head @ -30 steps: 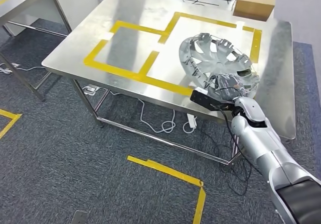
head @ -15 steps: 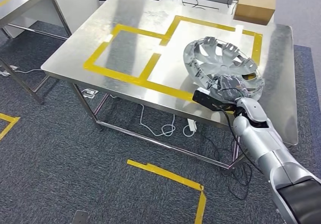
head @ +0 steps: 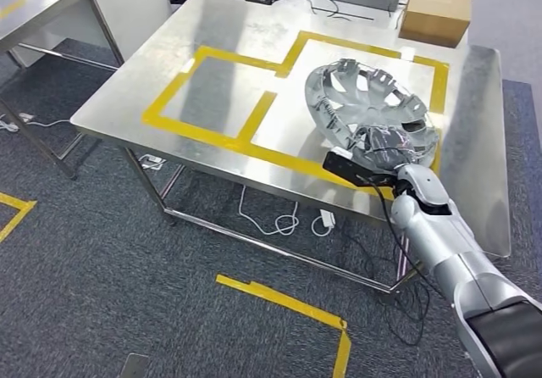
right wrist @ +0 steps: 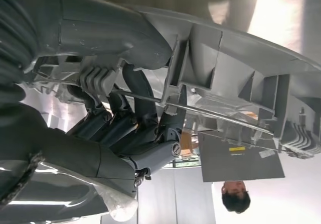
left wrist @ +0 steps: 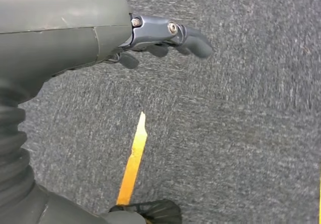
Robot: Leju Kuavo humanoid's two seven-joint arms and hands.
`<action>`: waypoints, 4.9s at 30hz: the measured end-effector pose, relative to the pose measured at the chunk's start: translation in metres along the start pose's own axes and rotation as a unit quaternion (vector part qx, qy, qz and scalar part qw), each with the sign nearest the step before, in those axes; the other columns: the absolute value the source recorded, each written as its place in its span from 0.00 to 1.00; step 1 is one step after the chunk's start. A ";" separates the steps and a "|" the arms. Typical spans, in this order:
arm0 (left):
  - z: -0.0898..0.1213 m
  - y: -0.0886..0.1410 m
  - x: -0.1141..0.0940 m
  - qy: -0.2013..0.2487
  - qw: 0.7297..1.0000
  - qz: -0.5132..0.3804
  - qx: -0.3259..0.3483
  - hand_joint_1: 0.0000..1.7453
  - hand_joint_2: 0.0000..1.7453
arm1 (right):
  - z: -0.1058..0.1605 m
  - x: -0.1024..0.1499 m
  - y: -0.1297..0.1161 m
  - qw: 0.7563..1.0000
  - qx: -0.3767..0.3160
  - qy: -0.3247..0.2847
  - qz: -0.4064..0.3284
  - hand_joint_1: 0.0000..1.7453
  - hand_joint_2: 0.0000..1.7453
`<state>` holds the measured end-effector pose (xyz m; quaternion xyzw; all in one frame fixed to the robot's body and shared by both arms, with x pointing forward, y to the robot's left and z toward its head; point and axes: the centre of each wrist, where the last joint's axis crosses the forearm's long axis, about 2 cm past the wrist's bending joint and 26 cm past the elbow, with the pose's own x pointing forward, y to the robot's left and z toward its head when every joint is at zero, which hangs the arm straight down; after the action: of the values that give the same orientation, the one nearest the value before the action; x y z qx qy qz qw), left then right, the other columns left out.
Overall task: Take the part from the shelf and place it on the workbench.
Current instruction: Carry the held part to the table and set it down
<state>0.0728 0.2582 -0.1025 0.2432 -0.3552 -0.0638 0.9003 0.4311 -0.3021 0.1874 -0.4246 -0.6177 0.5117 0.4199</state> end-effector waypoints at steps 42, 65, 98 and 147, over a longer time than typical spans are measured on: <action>0.000 0.002 -0.002 0.008 1.000 0.009 0.014 0.00 1.00 | 0.009 -0.019 0.000 0.998 -0.025 0.033 -0.036 1.00 1.00; -0.002 0.003 0.000 -0.003 1.000 0.012 0.007 0.00 1.00 | 0.012 -0.026 -0.001 0.998 -0.029 0.041 -0.036 1.00 1.00; -0.005 0.007 -0.002 -0.025 0.999 0.032 -0.022 0.00 1.00 | 0.001 -0.023 -0.027 0.996 -0.038 0.000 -0.086 0.25 0.25; -0.005 0.016 -0.011 0.041 0.998 0.052 -0.002 0.00 0.00 | -0.006 -0.012 -0.041 0.972 -0.075 0.017 -0.221 0.00 0.00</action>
<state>0.0670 0.2773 -0.1054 0.2253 -0.3298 -0.0074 0.9167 0.4369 -0.3169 0.2276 -0.3162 -0.7255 0.3513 0.5003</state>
